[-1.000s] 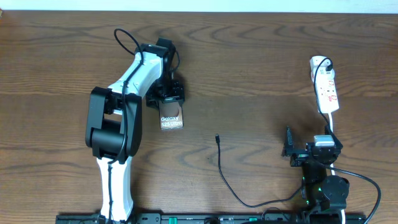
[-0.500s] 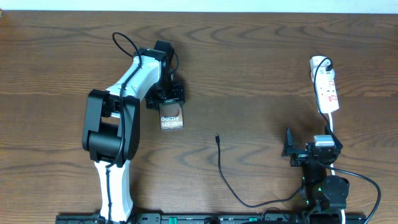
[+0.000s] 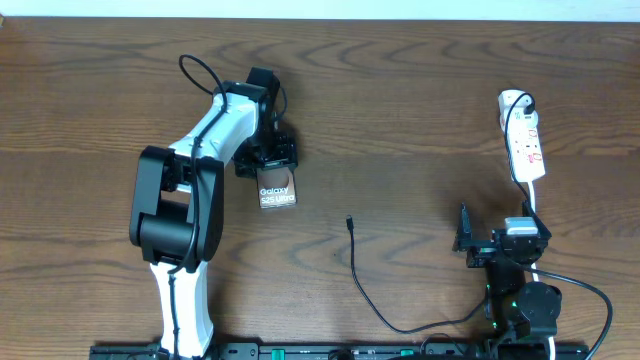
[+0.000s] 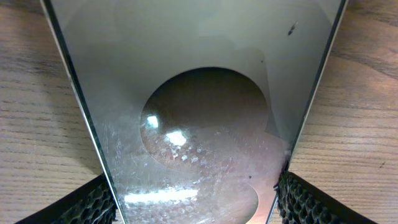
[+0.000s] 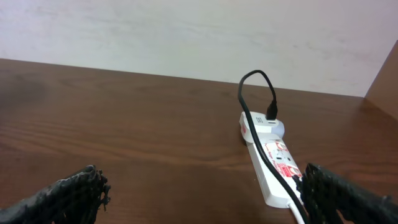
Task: Plug charger to phone and switch on socket
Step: 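Close the left gripper on the phone's top edge and lift it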
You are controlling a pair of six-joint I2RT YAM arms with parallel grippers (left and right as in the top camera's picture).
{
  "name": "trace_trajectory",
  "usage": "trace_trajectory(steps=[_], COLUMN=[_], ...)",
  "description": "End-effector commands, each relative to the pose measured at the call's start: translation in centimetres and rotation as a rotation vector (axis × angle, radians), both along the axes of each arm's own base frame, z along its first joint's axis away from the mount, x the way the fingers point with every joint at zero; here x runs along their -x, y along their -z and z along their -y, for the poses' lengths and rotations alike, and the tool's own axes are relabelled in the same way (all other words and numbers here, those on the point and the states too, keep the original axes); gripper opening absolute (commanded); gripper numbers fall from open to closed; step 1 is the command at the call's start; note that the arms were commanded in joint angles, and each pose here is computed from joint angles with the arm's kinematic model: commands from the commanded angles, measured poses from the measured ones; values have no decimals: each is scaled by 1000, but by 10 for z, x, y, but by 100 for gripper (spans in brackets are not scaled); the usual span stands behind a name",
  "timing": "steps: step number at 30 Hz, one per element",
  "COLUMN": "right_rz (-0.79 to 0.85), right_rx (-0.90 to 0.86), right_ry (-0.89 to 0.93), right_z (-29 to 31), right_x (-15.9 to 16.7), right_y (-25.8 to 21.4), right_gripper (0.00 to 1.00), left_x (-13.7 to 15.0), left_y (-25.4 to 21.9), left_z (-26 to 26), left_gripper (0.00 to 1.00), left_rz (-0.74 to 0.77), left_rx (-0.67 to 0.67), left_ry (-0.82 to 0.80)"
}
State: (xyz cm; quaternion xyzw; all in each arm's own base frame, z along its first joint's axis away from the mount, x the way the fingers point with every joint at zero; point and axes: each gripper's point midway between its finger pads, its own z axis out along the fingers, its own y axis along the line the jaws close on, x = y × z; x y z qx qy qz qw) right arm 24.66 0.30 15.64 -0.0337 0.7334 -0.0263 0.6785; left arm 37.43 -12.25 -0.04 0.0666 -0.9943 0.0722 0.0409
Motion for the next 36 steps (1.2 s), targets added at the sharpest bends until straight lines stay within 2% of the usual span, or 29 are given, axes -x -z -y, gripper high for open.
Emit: trace_trajectory(steps=[1, 7, 8, 9, 22, 36], right_rz=[-2, -2, -2, -2, -2, -2], right_rx=[-11, -11, -11, -11, -11, -11], right_ry=[0, 0, 0, 0, 0, 0], right_z=[0, 0, 0, 0, 0, 0], right_x=[0, 0, 0, 0, 0, 0], right_y=[1, 1, 1, 1, 1, 1], right_gripper=[99, 99, 99, 99, 99, 99], left_x=[34, 32, 30, 28, 23, 42], left_y=[47, 47, 47, 48, 49, 62], left_z=[-7, -4, -3, -3, -1, -3], left_gripper=[80, 80, 82, 98, 98, 98], left_rz=[-134, -121, -115, -106, -83, -128], left_rx=[-84, -82, -80, -77, -71, -89], left_ry=[13, 20, 21, 20, 18, -15])
